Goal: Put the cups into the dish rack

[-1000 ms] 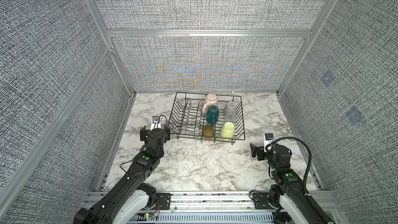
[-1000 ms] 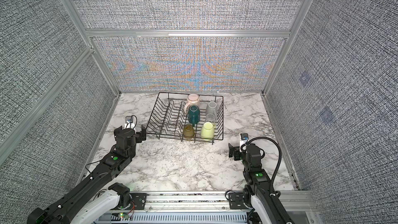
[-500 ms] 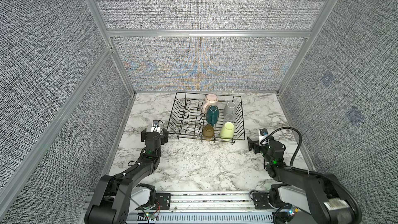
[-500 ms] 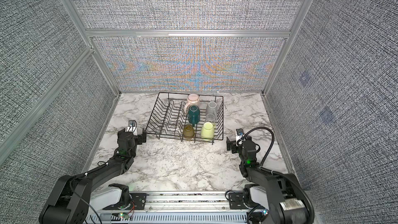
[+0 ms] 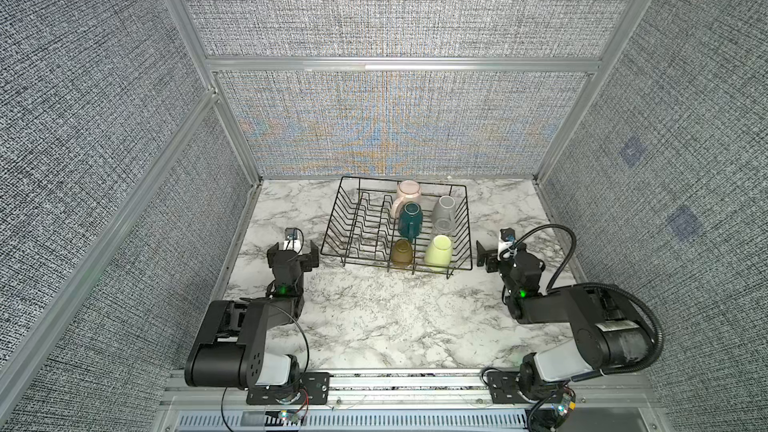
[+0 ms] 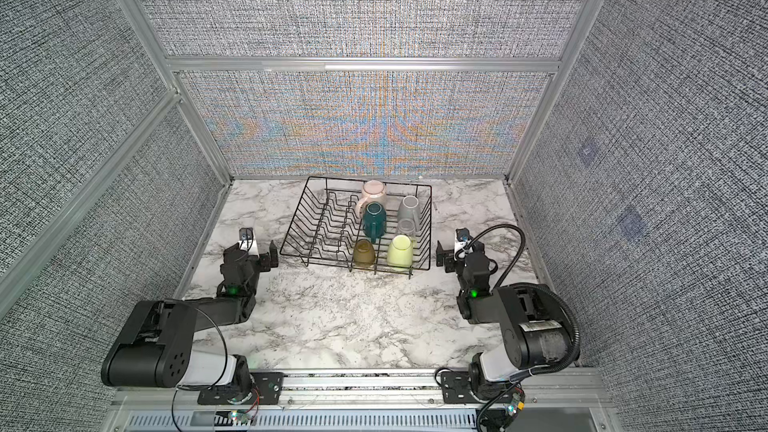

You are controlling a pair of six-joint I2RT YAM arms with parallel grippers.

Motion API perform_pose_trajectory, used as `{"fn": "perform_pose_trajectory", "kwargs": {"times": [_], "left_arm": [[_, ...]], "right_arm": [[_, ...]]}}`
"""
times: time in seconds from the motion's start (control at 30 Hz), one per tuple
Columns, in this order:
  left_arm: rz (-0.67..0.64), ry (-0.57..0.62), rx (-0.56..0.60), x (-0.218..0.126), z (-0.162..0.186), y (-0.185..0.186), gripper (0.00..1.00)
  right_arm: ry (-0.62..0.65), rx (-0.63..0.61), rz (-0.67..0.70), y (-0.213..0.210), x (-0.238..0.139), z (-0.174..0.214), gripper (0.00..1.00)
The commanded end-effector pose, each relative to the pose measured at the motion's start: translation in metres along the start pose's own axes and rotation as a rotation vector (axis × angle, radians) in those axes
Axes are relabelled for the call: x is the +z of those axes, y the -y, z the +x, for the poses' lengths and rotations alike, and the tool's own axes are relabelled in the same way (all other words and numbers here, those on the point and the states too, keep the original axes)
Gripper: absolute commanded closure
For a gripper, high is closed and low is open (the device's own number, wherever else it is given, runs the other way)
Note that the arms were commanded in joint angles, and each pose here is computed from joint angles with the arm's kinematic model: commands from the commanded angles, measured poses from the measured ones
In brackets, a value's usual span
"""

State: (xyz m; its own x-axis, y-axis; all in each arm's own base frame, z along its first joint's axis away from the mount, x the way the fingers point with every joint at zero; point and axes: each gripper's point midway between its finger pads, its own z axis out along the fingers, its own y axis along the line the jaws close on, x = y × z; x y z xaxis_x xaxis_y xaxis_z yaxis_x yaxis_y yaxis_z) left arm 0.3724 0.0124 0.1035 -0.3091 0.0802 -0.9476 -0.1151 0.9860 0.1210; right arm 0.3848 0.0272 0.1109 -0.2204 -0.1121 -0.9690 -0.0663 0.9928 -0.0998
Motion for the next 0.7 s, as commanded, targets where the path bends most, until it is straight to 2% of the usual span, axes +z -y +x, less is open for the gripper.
{"fn": "perform_pose_trajectory", "kwargs": {"times": [0.0,0.07,0.13,0.2,0.3,0.67], "left_arm": [[0.065,0.048,-0.039,0.0106,-0.0044,0.0090,0.01],[0.086,0.017,-0.056,0.0133,-0.0035,0.0078,0.01],[0.093,-0.034,-0.050,0.0137,-0.0008,0.0079,0.01],[0.086,-0.004,-0.059,0.0146,-0.0028,0.0066,0.01],[0.083,-0.045,-0.063,0.0177,-0.0011,0.0051,0.01],[0.082,-0.043,-0.067,0.0180,-0.0016,0.0041,0.01]], "right_arm": [[-0.114,0.035,0.101,0.0166,0.0115,0.0159,0.01],[-0.170,0.064,0.119,0.0230,0.0118,0.0213,0.01],[-0.167,0.069,0.129,0.0250,0.0121,0.0229,0.01],[-0.143,0.069,0.131,0.0253,0.0125,0.0208,0.01],[-0.149,0.068,0.131,0.0254,0.0120,0.0212,0.01],[-0.148,0.068,0.131,0.0252,0.0119,0.0216,0.01]]}}
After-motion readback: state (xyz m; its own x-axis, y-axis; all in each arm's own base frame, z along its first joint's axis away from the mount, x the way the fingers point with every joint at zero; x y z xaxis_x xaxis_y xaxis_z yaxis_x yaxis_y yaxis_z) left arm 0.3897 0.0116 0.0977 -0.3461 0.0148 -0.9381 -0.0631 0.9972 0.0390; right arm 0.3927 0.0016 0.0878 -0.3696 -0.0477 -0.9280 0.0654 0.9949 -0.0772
